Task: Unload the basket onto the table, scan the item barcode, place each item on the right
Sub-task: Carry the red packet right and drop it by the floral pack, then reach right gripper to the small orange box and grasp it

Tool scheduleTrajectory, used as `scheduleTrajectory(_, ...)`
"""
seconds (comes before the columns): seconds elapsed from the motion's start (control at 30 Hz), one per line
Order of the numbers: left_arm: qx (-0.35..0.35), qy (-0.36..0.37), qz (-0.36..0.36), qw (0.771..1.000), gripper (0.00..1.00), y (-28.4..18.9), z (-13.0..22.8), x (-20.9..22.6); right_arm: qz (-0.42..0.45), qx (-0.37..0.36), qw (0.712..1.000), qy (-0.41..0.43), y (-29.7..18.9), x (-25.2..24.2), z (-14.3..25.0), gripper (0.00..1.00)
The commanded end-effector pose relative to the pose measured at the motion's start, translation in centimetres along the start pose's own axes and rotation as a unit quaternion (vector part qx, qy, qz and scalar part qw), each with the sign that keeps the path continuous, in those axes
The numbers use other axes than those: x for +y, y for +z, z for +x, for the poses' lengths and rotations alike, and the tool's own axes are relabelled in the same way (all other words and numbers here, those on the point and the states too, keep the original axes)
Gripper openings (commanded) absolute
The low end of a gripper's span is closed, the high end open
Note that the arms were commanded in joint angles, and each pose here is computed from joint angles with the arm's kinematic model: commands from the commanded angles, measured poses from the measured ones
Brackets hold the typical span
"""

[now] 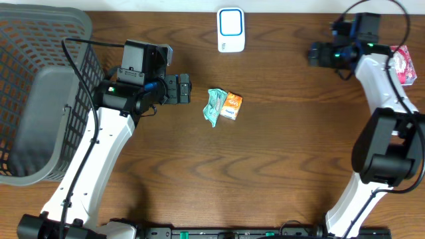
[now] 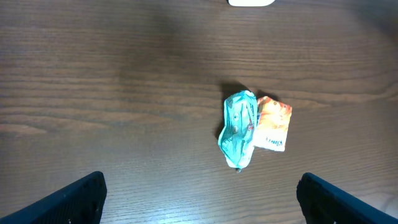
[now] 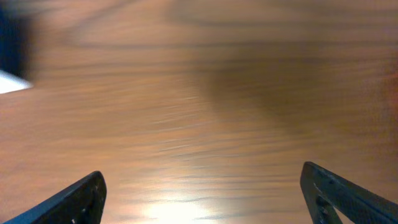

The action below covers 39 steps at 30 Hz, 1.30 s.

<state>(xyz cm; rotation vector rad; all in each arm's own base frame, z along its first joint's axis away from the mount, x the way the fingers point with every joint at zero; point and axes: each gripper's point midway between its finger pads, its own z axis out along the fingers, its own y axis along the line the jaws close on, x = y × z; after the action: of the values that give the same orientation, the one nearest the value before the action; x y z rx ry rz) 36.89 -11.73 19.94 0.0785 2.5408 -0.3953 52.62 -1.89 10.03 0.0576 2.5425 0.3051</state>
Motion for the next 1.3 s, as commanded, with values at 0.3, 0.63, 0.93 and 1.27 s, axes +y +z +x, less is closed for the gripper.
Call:
scheduleTrajectory(0.3,-0.003,0.002,-0.004,1.0,0.98,-0.1,-0.2,0.2,-0.148,0.19,0.97,0.02,2.5,18.8,12.6,0.99)
scheduleTrajectory(0.63,-0.003,0.002,-0.004,1.0,0.98,-0.1,-0.2,0.2,-0.183,0.257,0.945,0.091,3.5,20.2,18.9,0.86)
scheduleTrajectory(0.93,-0.003,0.002,-0.004,1.0,0.98,-0.1,-0.2,0.2,-0.199,0.253,0.932,0.169,5.3,21.1,21.8,0.59)
scheduleTrajectory(1.27,-0.003,0.002,-0.004,1.0,0.98,-0.1,-0.2,0.2,-0.356,0.231,0.896,0.131,2.8,24.0,18.8,0.01)
